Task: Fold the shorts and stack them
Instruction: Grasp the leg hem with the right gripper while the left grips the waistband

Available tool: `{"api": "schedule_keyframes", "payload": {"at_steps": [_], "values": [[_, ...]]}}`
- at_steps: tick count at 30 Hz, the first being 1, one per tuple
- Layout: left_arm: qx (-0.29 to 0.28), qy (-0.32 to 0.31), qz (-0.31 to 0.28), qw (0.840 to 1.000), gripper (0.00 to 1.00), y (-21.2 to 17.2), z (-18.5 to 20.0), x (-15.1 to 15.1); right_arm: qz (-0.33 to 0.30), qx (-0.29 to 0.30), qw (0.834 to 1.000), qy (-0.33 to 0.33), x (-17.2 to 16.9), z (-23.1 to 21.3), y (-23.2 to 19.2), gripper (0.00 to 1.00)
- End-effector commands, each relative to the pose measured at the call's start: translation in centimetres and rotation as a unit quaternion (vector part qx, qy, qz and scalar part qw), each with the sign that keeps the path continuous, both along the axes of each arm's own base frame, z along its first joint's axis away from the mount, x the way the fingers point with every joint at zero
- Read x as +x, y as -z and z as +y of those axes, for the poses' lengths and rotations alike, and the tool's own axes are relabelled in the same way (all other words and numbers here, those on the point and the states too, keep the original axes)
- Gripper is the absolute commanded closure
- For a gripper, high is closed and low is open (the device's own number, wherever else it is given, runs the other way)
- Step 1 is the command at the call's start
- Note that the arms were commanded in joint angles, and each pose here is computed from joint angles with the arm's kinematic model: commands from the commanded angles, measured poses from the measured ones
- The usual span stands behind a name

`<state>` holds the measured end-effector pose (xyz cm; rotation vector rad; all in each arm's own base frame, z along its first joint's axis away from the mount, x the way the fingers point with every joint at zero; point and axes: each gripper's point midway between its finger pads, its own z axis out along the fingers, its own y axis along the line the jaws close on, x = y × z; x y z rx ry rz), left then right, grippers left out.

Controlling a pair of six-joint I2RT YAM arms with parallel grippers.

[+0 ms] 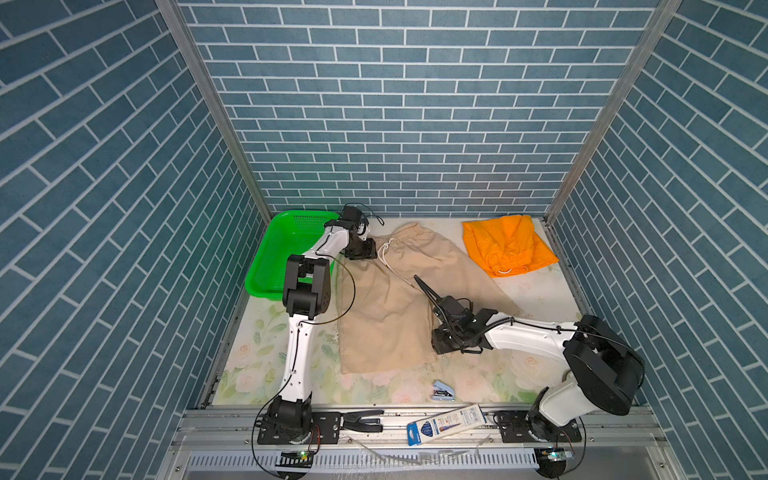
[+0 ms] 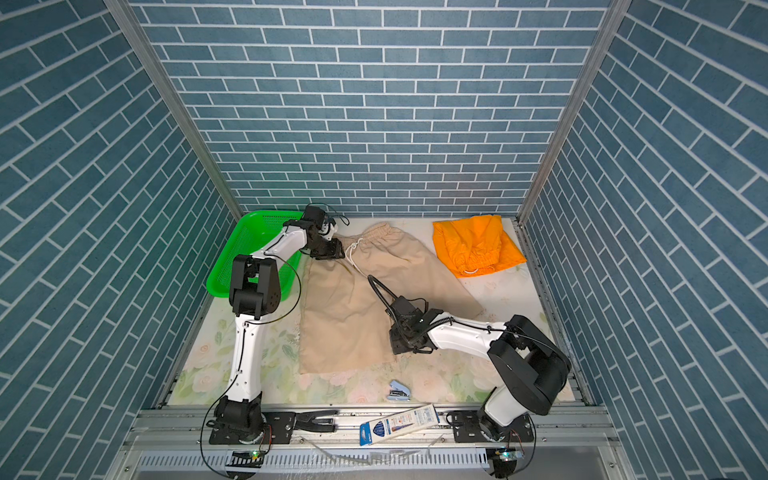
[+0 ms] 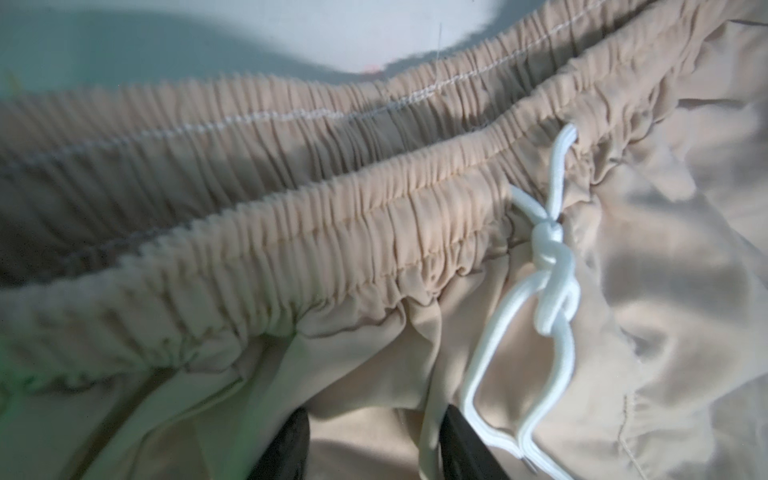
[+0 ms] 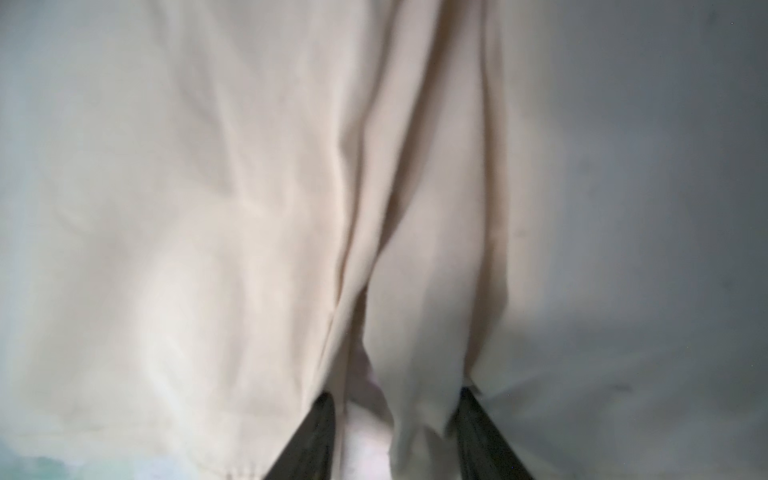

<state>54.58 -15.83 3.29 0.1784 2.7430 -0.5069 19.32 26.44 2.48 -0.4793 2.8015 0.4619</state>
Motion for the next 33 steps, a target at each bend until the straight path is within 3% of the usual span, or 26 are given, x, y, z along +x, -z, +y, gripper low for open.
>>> {"api": "schedule_keyframes", "payload": {"at_steps": [1,14,21,23,27,33], "values": [[0.001,-0.001,-0.005,1.000,0.46,-0.8,0.0,0.2,0.027,0.064,0.997,-0.020,-1.9,2.0,-0.5,0.42],[-0.015,0.040,-0.061,0.997,0.38,-4.4,-1.3,1.6,0.012,0.103,0.995,-0.008,-1.8,3.6,-2.8,0.32],[-0.016,0.045,-0.075,0.996,0.37,-5.6,-1.3,1.7,-0.010,0.092,0.996,0.001,-1.4,2.6,-4.7,0.29],[-0.017,0.045,-0.075,0.996,0.37,-5.6,-1.4,1.7,-0.004,0.069,0.998,0.006,-1.4,2.2,-4.1,0.29],[-0.019,0.053,-0.086,0.995,0.35,-5.7,-1.7,2.0,-0.013,-0.056,0.998,0.007,-1.1,0.1,-2.1,0.29],[-0.029,0.083,-0.116,0.989,0.12,-6.2,-3.4,2.8,-0.001,-0.104,0.994,-0.016,-1.9,1.1,0.4,0.32]]}}
